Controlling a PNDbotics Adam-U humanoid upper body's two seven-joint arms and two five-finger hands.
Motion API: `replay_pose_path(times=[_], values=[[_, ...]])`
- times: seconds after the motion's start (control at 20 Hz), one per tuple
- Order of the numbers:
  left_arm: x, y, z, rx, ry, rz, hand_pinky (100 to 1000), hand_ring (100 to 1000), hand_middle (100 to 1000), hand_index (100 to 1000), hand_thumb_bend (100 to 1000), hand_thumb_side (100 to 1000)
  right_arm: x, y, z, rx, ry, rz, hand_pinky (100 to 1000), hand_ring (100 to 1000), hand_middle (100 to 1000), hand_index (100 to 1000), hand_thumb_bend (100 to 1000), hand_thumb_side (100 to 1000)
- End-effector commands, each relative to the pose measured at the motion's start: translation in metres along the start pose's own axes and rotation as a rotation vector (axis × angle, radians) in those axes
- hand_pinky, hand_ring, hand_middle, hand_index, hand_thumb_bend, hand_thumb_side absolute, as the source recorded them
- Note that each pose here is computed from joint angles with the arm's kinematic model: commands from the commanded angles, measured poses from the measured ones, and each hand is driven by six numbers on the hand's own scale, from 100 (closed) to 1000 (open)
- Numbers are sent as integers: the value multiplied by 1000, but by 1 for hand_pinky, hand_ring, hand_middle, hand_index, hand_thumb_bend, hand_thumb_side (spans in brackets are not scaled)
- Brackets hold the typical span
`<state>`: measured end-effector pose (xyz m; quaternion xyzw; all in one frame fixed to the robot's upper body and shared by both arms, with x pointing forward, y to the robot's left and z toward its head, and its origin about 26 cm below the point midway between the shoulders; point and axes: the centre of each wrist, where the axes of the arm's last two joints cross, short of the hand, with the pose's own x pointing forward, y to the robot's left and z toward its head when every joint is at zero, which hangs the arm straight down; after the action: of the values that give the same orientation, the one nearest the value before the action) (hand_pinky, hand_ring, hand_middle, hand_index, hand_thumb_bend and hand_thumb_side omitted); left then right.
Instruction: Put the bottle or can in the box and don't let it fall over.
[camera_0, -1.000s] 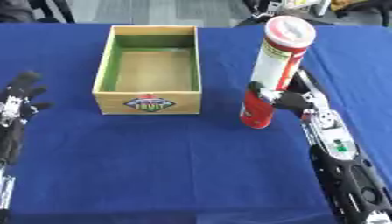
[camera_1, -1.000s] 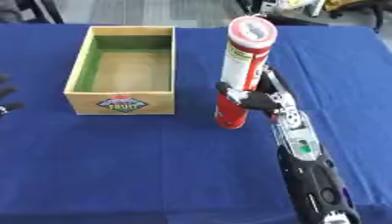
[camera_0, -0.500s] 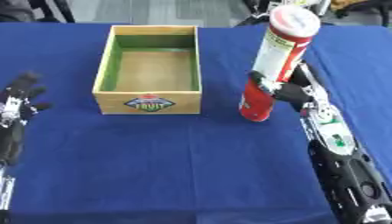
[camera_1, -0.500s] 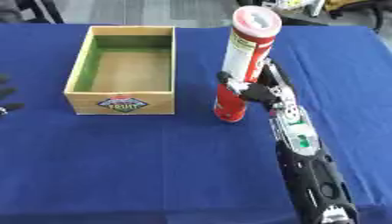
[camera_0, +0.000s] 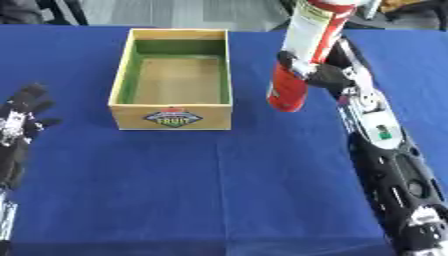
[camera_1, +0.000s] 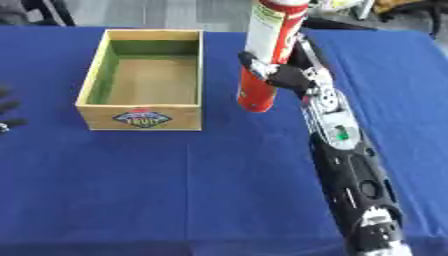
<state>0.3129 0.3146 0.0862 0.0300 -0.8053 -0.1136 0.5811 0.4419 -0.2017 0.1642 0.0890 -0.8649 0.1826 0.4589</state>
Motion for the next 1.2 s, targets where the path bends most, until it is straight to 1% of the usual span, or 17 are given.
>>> replay_pose_path(times=[0.05, 0.25, 0.4, 0.6, 0.75, 0.85, 1.0, 1.1, 1.2], values=[[7, -1, -2, -16, -26, -5, 780, 904, 899, 946, 361, 815, 17, 3, -25, 26, -45, 37, 379, 382, 324, 458, 220, 100], [6, -6, -3, -34, -27, 9, 780, 904, 899, 946, 362, 816, 21, 24, -50, 37, -49, -16, 381, 382, 324, 459, 219, 100], [7, -10, -5, -52, -33, 19, 780, 904, 899, 946, 363, 816, 18, 44, -62, 46, -30, -27, 384, 386, 327, 461, 213, 100], [8, -17, -9, -76, -46, 34, 780, 904, 898, 946, 364, 816, 14, 71, -71, 75, -9, 0, 396, 395, 334, 467, 216, 100], [10, -20, -11, -94, -56, 44, 780, 904, 898, 946, 364, 815, 11, 87, -74, 93, 6, 53, 420, 414, 351, 484, 243, 100], [11, -22, -12, -102, -61, 48, 781, 904, 898, 946, 364, 815, 8, 93, -73, 89, 21, 91, 449, 425, 360, 493, 244, 100], [11, -22, -12, -104, -62, 49, 781, 903, 898, 946, 364, 815, 1, 97, -70, 62, 48, 123, 485, 442, 374, 507, 261, 100], [11, -22, -12, -104, -60, 49, 781, 903, 898, 946, 364, 816, -3, 96, -67, 36, 63, 153, 511, 465, 398, 527, 298, 100], [11, -22, -12, -104, -60, 49, 781, 903, 898, 946, 364, 816, -7, 95, -65, 8, 76, 171, 538, 512, 447, 567, 394, 100]])
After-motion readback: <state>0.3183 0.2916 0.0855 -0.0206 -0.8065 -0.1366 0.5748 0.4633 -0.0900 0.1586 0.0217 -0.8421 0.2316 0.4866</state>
